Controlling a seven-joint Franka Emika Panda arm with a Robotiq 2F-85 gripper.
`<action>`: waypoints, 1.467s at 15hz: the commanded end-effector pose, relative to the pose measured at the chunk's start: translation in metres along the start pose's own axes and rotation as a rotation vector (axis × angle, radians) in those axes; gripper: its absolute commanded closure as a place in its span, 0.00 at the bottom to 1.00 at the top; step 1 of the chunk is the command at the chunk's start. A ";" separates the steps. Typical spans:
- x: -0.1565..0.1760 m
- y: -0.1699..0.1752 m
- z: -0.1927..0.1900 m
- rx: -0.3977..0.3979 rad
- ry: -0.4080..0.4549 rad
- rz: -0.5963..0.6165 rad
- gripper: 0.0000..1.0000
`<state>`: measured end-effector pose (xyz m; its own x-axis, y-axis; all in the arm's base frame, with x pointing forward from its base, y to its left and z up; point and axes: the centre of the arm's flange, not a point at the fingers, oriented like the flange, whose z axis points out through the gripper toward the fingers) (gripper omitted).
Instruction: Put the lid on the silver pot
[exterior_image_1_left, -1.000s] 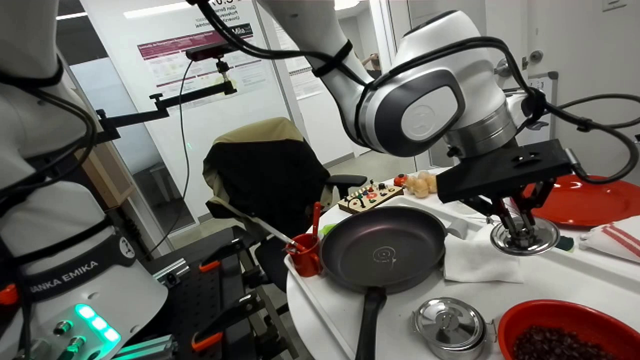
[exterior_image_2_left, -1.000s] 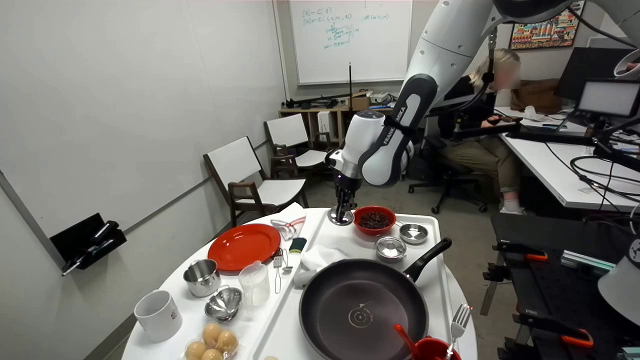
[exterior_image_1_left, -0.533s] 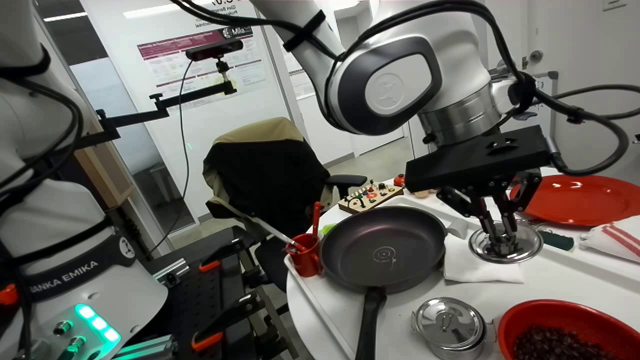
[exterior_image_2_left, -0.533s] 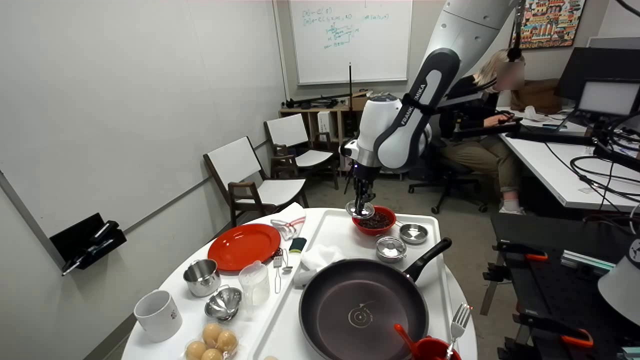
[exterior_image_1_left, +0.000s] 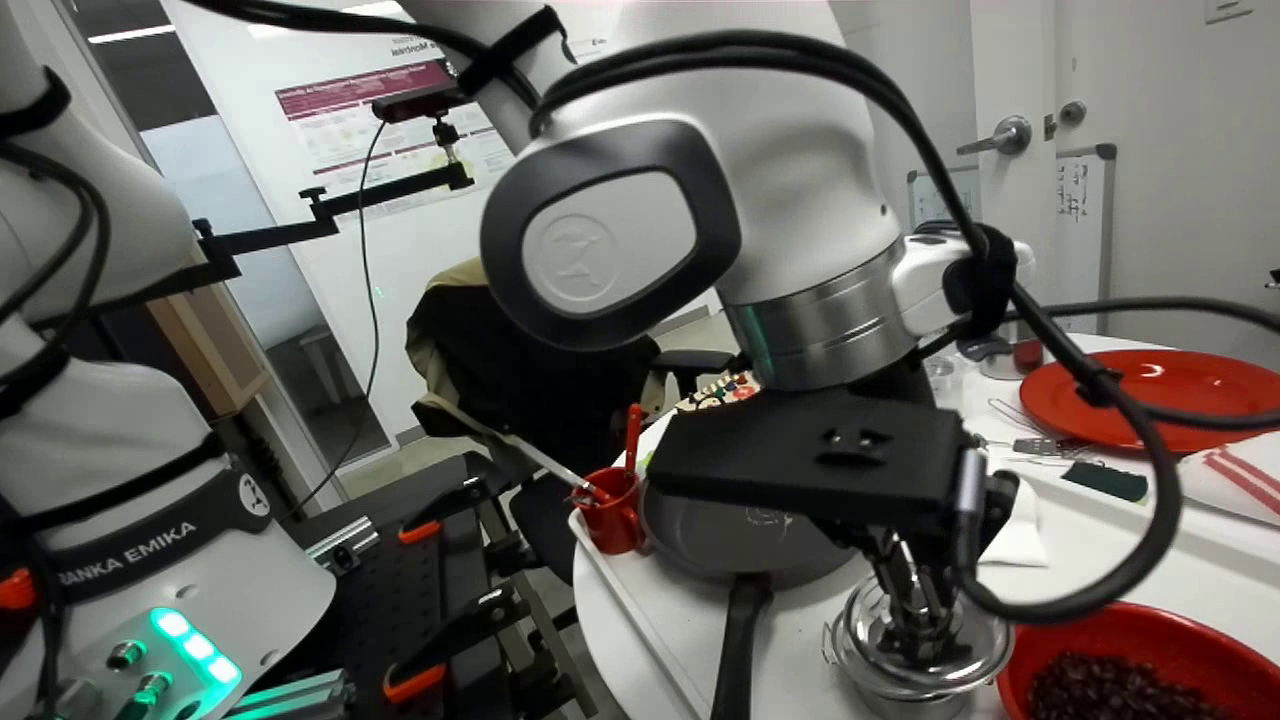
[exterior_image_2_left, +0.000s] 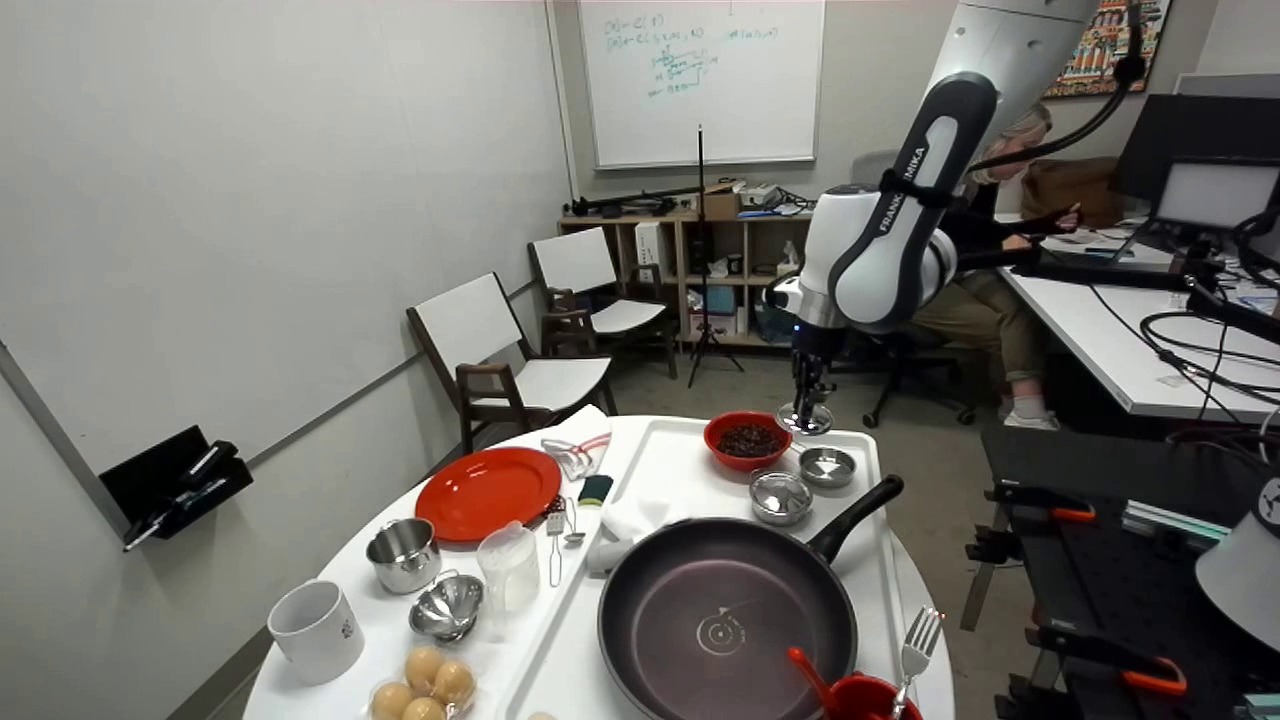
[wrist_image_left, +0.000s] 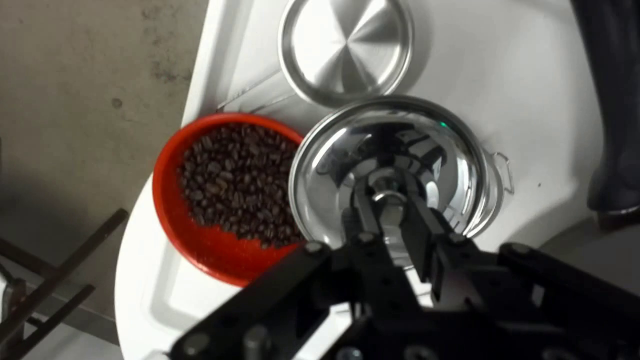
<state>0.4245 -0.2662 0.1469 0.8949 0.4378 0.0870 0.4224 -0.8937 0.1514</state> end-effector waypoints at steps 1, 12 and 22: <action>-0.053 -0.012 -0.006 0.012 0.000 0.077 0.95; -0.090 -0.006 0.020 0.019 0.012 0.186 0.95; -0.074 0.004 0.049 0.016 0.012 0.189 0.95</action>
<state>0.3551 -0.2994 0.1060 0.9547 0.2745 0.1150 0.2632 -0.9591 0.1046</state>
